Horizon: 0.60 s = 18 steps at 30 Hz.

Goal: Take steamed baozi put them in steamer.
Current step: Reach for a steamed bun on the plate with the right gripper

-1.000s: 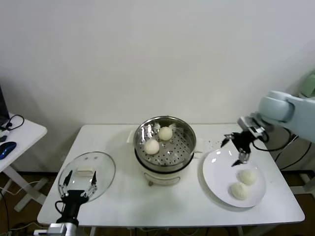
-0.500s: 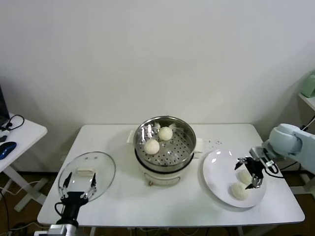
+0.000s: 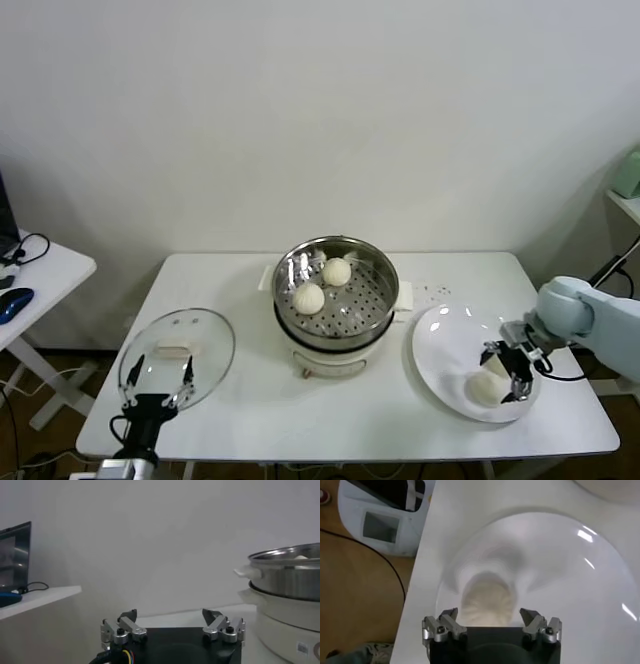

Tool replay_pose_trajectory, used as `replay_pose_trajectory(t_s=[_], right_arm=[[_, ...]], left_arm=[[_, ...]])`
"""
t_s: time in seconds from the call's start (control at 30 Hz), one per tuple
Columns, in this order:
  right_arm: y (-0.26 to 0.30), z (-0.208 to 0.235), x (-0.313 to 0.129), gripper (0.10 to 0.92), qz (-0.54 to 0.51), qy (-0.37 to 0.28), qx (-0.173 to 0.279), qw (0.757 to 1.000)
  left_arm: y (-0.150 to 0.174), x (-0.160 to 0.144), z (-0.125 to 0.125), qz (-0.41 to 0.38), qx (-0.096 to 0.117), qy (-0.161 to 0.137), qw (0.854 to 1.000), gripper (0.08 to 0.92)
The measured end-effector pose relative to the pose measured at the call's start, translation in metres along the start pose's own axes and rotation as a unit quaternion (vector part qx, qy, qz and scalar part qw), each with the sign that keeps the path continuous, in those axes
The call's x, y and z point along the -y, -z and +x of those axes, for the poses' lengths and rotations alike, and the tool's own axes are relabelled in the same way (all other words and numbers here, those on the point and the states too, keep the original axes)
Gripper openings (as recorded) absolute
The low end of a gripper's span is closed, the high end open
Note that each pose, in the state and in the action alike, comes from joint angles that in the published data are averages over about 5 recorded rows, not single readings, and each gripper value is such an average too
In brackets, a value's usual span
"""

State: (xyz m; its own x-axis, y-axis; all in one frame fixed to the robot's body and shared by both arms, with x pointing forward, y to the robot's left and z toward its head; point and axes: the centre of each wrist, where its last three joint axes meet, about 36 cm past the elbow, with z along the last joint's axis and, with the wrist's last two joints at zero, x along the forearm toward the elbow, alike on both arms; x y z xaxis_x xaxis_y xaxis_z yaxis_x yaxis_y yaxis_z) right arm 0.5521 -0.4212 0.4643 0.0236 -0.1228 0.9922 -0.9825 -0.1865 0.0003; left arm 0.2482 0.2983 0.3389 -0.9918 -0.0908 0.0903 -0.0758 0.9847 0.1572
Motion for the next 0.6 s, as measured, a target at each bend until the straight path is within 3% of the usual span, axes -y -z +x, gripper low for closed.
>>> replay_pose_trajectory(t_s=[0.27,0.6], right_arm=[[-0.001,-0.012,0.0,0.811,-0.003,0.006,0.0,1.0],[-0.002,-0.013,0.0,0.705,-0.005,0.003,0.002,1.0]], left_arm=[[0.001,0.001,-0.002,-0.001,0.001,-0.001,1.0,0.823],[0.001,0.003,-0.003,-0.002,0.0,-0.002,1.0,0.823]])
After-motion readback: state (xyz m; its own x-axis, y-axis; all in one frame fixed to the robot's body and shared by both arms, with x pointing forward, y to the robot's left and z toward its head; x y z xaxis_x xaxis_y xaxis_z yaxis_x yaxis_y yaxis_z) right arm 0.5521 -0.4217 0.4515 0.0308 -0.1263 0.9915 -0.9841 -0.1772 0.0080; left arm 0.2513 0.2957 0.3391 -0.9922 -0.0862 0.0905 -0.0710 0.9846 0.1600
